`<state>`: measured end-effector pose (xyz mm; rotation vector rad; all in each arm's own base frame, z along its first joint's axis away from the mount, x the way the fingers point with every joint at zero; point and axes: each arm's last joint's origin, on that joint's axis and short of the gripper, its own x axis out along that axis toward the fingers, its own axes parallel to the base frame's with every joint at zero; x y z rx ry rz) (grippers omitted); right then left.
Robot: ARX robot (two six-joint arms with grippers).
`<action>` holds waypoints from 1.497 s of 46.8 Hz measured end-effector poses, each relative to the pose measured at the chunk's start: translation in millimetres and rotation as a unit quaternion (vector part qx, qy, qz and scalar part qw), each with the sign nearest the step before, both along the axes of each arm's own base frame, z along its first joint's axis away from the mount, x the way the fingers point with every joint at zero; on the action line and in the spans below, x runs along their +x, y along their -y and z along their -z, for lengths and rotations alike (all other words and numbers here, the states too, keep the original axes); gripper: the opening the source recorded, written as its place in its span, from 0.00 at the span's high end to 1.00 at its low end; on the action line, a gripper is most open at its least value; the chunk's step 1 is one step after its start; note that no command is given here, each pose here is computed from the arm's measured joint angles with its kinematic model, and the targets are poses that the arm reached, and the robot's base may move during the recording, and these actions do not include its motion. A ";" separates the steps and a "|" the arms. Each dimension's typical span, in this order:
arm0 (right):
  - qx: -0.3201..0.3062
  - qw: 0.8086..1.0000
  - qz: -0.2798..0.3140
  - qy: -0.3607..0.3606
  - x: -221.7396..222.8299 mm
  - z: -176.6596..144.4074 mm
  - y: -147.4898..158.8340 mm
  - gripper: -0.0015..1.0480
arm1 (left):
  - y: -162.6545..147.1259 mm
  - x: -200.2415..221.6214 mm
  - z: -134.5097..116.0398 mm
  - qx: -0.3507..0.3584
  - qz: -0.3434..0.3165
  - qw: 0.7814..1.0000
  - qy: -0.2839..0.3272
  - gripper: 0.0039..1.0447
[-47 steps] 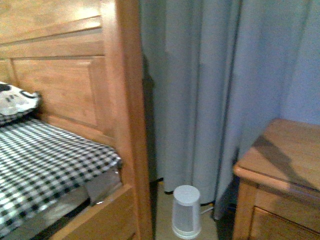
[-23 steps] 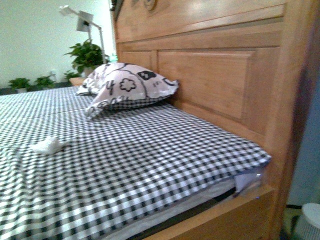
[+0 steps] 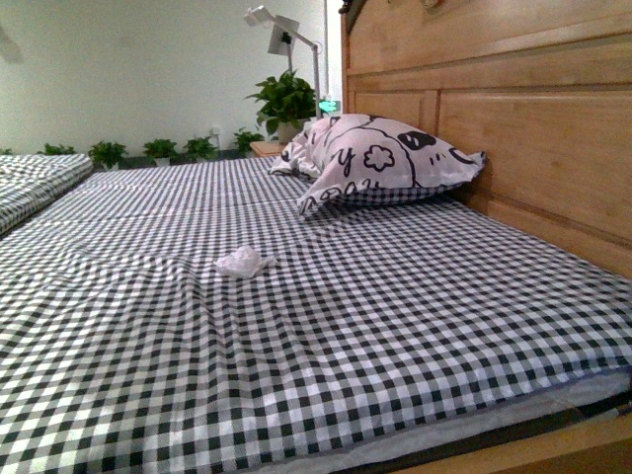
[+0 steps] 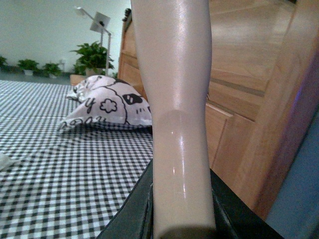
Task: Clean up trash
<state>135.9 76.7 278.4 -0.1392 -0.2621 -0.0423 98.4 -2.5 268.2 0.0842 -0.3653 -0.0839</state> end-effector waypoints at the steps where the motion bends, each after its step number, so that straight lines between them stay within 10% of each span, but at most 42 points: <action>1: 0.000 1.000 0.001 0.000 0.0 0.0 0.1 0.81 | 0.1 0.0 0.0 0.001 0.002 1.000 0.000 0.75; 15: 0.002 1.000 0.003 0.002 -0.4 -0.6 1.0 0.81 | -28.8 21.0 -1.5 -0.058 -0.046 0.952 -0.297 0.75; 38: 0.002 1.000 0.004 0.001 -0.3 -0.5 1.1 0.81 | -88.0 135.0 -0.2 0.085 0.029 0.916 -0.391 0.75; 70: 0.002 1.000 0.004 0.001 -0.3 -0.5 1.1 0.81 | -78.7 236.2 42.1 0.197 0.140 0.859 -0.450 0.75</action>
